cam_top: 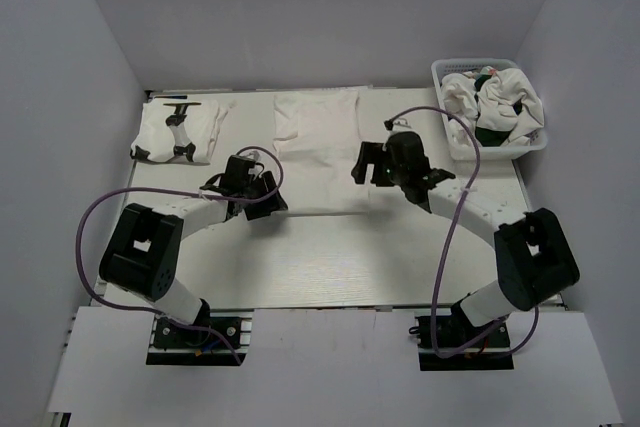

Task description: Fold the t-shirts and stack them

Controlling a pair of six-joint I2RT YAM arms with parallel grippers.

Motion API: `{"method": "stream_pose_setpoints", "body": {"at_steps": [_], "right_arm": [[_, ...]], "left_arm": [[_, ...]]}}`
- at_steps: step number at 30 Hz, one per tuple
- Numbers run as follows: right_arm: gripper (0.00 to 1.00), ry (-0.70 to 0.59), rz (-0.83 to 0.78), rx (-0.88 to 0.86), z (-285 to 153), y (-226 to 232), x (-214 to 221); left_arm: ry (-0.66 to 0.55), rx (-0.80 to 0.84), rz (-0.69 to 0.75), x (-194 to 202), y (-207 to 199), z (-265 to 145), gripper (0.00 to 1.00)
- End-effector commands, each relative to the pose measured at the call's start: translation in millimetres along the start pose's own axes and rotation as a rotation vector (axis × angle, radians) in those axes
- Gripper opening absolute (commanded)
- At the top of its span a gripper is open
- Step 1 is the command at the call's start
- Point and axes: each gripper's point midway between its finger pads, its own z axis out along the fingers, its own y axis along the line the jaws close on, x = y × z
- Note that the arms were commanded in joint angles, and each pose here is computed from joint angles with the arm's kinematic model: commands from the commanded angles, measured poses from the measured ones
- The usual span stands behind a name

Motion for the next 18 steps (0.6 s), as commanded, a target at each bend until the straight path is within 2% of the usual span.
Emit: {"method": "stream_pose_setpoints", "body": {"at_steps": [1, 3, 4, 7, 8, 13, 18], "right_arm": [[0.9, 0.024, 0.076, 0.023, -11, -14, 33], [0.9, 0.029, 0.094, 0.02, -19, -14, 37], [0.9, 0.065, 0.102, 0.03, -21, -18, 54], [0.9, 0.104, 0.114, 0.019, -23, -19, 68], [0.9, 0.125, 0.124, 0.026, -19, -20, 75], [0.81, 0.231, 0.14, -0.018, -1, -16, 103], [0.48, 0.292, 0.161, -0.041, 15, -8, 112]], "left_arm": [[0.004, 0.05, 0.026, -5, -12, 8, 0.63], [0.018, 0.089, 0.029, -3, -18, 9, 0.55], [0.011, 0.094, 0.031, -3, -18, 10, 0.5], [0.021, 0.113, 0.032, 1, -20, 10, 0.21], [0.02, 0.114, 0.032, 2, -19, 11, 0.01], [0.025, 0.124, 0.033, 5, -19, 11, 0.0], [0.013, 0.119, 0.025, 4, -18, 10, 0.0]]}}
